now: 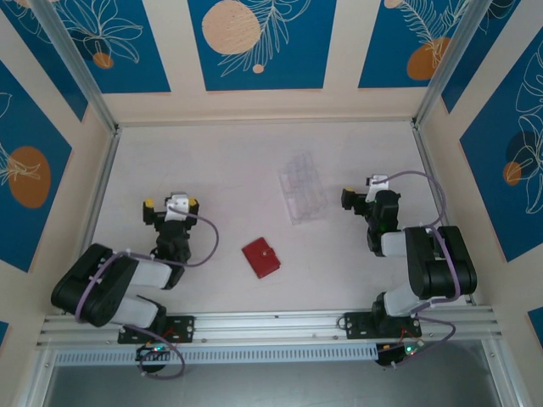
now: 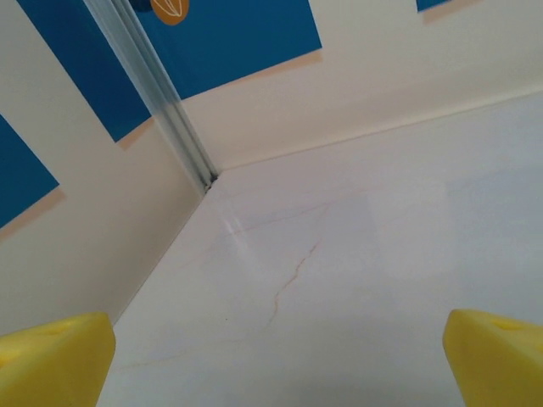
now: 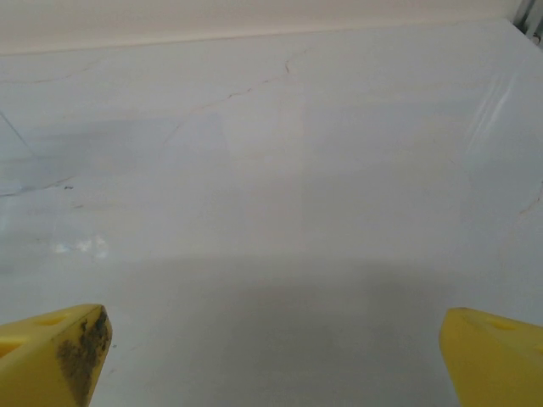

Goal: Put the credit cards into the card holder
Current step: Reset both arms

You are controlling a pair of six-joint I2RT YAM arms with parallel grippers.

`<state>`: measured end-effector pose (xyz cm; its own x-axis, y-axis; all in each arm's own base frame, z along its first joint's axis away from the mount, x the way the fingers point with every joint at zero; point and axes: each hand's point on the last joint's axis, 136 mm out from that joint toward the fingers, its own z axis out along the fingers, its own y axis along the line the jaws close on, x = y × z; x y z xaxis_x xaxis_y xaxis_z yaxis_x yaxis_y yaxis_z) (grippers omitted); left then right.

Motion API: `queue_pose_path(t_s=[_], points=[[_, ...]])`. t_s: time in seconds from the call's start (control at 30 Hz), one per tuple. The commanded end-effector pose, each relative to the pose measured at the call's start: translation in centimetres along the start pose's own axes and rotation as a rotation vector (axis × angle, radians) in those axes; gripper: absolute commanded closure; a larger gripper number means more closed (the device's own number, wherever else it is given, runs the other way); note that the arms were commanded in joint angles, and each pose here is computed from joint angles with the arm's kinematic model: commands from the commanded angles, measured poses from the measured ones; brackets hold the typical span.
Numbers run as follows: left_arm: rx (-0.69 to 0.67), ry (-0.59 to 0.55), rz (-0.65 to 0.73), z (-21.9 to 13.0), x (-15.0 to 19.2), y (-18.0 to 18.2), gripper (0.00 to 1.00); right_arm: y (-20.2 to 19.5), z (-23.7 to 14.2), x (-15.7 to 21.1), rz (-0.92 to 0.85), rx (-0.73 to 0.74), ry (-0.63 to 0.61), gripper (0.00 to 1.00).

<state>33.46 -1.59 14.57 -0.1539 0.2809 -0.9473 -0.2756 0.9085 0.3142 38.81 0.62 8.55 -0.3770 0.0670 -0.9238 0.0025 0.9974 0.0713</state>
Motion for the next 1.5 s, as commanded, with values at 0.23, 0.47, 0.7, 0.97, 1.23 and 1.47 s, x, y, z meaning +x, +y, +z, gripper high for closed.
queue_pose_path(t_s=[0.23, 0.47, 0.7, 0.97, 1.23, 1.47], points=[[0.087, 0.072, -0.110, 3.2, 2.0, -0.6, 0.00, 3.4, -0.4, -0.9, -0.024, -0.214, -0.032, 0.01], [0.234, 0.208, -0.176, 5.6, 4.5, -1.8, 0.00, 4.3, -1.0, -0.7, -0.058, -0.242, -0.060, 0.01], [0.236, 0.209, -0.192, 6.3, 4.5, -1.7, 0.00, 3.6, -0.2, -0.8, -0.030, -0.209, -0.023, 0.01], [0.236, 0.205, -0.188, 6.3, 4.5, -1.7, 0.00, 2.6, 0.3, -0.9, 0.024, -0.193, 0.008, 0.01], [0.242, 0.201, -0.183, 6.2, 4.4, -1.9, 0.00, 2.8, 0.4, -0.8, 0.000, -0.172, 0.012, 0.01], [0.311, 0.201, -0.160, 6.1, 4.1, -3.0, 0.00, 2.8, 0.4, -0.9, 0.001, -0.176, 0.013, 0.01]])
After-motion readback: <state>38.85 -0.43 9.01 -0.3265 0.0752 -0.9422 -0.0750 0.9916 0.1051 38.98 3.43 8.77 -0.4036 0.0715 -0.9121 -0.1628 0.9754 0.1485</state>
